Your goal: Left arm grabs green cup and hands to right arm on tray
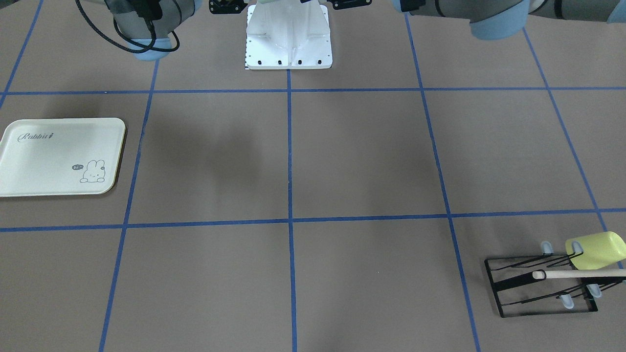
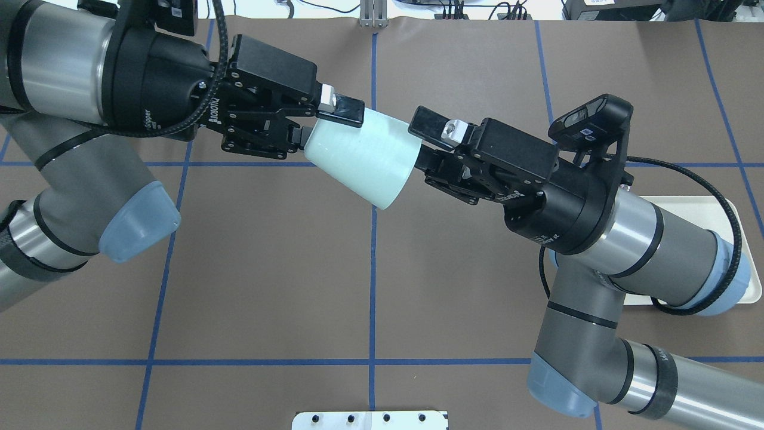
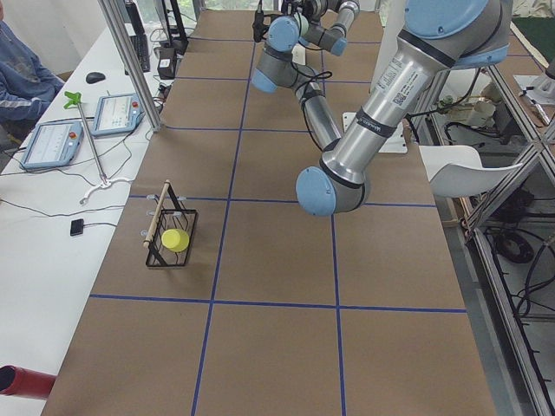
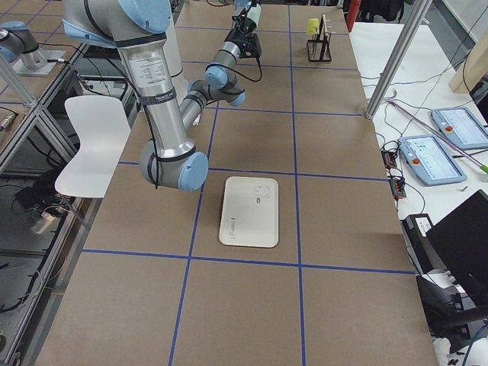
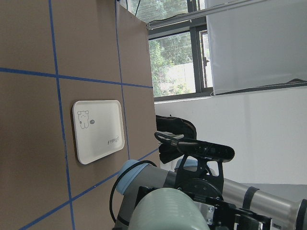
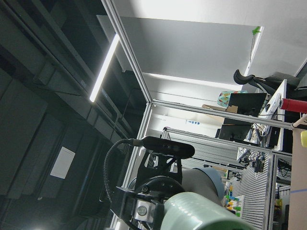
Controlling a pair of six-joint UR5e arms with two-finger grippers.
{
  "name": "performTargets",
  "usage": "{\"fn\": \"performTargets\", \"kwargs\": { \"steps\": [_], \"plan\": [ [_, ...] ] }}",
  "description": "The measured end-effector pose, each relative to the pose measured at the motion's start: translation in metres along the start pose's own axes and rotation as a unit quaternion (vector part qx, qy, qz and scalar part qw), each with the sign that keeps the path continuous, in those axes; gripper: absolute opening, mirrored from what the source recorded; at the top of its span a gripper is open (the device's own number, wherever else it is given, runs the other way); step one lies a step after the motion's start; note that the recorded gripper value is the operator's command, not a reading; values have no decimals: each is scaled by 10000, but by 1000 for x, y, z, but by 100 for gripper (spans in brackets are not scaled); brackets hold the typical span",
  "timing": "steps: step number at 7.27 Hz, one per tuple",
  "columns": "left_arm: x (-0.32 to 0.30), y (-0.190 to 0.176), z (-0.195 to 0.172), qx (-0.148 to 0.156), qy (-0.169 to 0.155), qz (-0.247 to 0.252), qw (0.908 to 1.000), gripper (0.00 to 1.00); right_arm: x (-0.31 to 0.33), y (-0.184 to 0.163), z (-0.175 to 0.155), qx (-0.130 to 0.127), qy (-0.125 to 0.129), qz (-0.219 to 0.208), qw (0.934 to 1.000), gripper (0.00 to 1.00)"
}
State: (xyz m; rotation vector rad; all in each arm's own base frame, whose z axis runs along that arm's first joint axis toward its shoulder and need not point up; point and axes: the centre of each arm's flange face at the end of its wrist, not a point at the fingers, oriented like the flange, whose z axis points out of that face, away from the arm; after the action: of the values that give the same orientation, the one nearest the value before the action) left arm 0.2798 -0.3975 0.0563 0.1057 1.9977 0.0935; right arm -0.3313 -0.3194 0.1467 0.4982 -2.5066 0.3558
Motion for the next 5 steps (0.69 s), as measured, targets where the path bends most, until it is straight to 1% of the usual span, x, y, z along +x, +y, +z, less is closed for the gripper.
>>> {"fn": "performTargets", "kwargs": {
  "steps": [1,4,5],
  "plan": [
    [0,1,0,-6,7,4,10000,0,0,1,0,-5,3,4,10000,66],
    [1,2,1,-25,16,2,10000,0,0,4,1,-31,-13,33,10000,52],
    [0,3,2,-39,20,0,10000,0,0,5,1,-39,-23,42,10000,49]
  ]
}}
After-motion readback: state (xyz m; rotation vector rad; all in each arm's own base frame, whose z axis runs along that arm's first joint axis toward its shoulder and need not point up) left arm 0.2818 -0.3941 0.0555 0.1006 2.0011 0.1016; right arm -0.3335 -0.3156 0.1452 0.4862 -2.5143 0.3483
